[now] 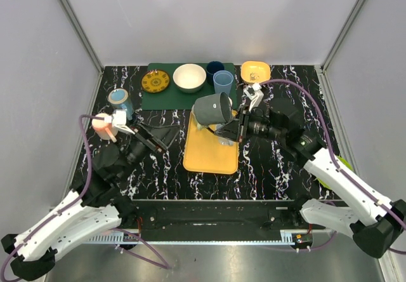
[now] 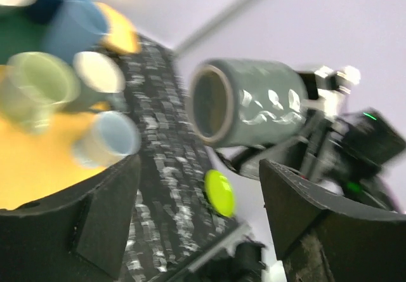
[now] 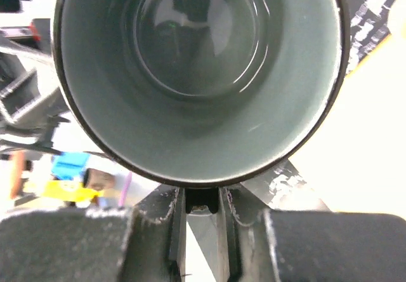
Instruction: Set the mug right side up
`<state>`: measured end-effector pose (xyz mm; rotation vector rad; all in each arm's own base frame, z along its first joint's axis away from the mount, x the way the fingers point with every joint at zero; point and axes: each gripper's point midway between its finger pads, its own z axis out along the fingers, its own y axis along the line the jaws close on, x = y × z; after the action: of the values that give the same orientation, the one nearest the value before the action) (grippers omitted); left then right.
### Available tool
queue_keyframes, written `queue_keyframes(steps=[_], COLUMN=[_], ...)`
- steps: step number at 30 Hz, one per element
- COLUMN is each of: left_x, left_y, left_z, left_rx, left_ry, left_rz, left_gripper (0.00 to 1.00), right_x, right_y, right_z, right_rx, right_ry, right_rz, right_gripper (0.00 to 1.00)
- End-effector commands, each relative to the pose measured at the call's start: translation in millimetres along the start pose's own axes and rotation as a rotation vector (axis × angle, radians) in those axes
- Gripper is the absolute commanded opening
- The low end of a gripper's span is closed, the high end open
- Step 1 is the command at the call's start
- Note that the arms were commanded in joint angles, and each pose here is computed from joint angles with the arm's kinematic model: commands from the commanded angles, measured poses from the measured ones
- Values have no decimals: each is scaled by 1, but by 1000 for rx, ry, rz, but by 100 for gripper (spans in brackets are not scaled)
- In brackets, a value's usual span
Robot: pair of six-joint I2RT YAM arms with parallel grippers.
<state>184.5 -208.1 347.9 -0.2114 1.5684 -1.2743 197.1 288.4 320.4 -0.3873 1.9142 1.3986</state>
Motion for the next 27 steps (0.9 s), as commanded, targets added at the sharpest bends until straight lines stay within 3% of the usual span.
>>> queue_keyframes(steps=[1,2,8,27], left_x=[-27,-20,-24,-37], left_y=[105,124,151,158], left_z=[-45,-58,-82,-112], left_rx=[-566,-651,-793,-803], left_ry=[-124,-91,-122,-193], left_rz=[130,158,182,183], left_gripper=[79,79,79,79], right_x=[5,14,54,111], right_y=[-33,-44,-88,-169], right_z=[2,8,32,95], right_rx=[271,312,505,766], right_ry=[55,92,223,443], right_rz=[-202,-231,-315,-350], right_gripper=[0,0,0,0])
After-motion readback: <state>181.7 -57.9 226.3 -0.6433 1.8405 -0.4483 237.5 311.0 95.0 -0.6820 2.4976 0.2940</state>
